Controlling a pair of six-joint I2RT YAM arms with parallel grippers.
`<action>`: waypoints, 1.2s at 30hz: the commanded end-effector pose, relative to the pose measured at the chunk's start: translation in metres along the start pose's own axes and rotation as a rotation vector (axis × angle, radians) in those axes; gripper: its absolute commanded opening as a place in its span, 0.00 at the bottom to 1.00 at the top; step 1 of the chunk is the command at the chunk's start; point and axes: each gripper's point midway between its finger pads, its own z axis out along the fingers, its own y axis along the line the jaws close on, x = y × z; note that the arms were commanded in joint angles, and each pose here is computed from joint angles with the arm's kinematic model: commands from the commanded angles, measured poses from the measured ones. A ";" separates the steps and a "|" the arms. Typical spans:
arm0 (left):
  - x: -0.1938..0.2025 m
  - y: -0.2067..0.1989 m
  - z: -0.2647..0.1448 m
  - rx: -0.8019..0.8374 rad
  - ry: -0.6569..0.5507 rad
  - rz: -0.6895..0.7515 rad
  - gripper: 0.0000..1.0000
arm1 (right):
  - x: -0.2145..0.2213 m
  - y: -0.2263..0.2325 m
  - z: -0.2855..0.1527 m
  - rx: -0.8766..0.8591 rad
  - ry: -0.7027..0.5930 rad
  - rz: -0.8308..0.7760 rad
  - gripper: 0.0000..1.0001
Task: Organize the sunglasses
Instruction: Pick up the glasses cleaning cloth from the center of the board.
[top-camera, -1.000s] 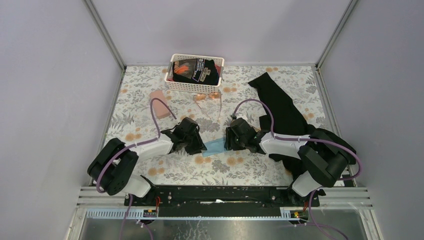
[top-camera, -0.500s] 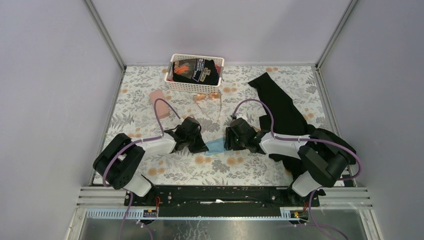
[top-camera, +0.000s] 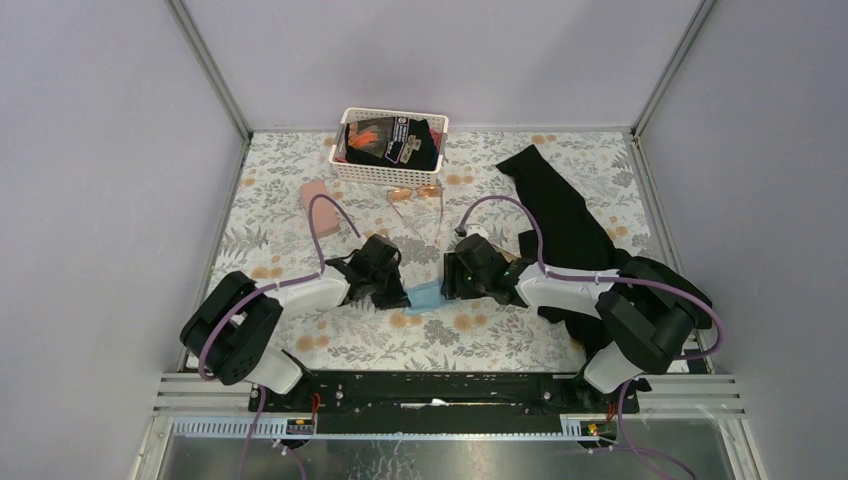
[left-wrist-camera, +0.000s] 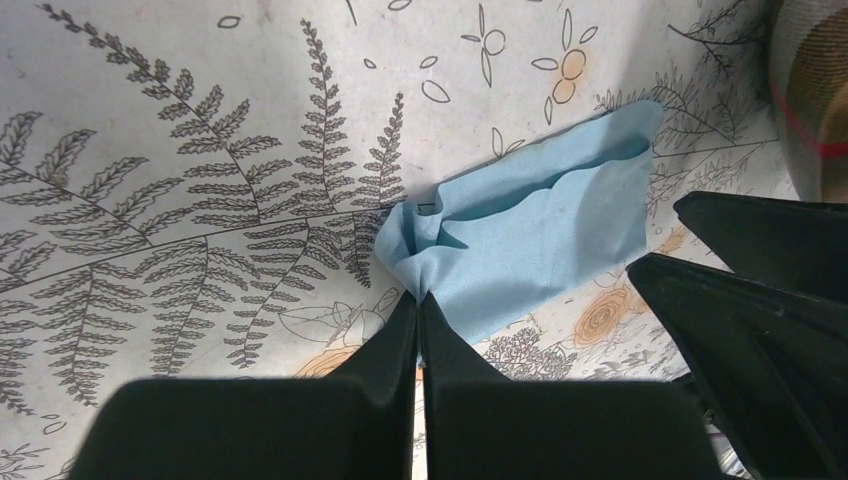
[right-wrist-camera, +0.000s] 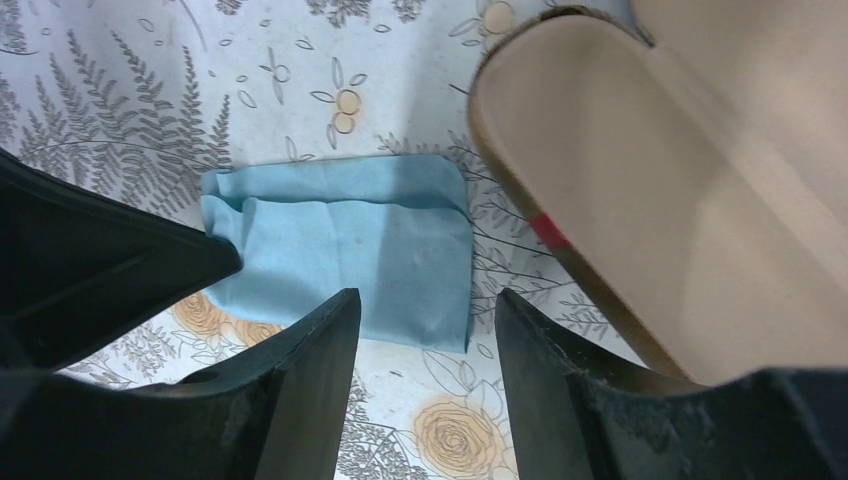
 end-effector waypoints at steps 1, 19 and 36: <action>0.007 0.020 -0.004 -0.076 0.043 0.070 0.00 | -0.007 0.017 0.002 -0.024 -0.007 -0.023 0.60; 0.007 0.019 0.001 -0.064 0.055 0.074 0.00 | 0.015 0.013 0.017 0.036 0.069 -0.064 0.50; 0.006 0.018 0.002 -0.060 0.055 0.074 0.00 | 0.004 0.012 0.008 0.077 0.007 -0.074 0.41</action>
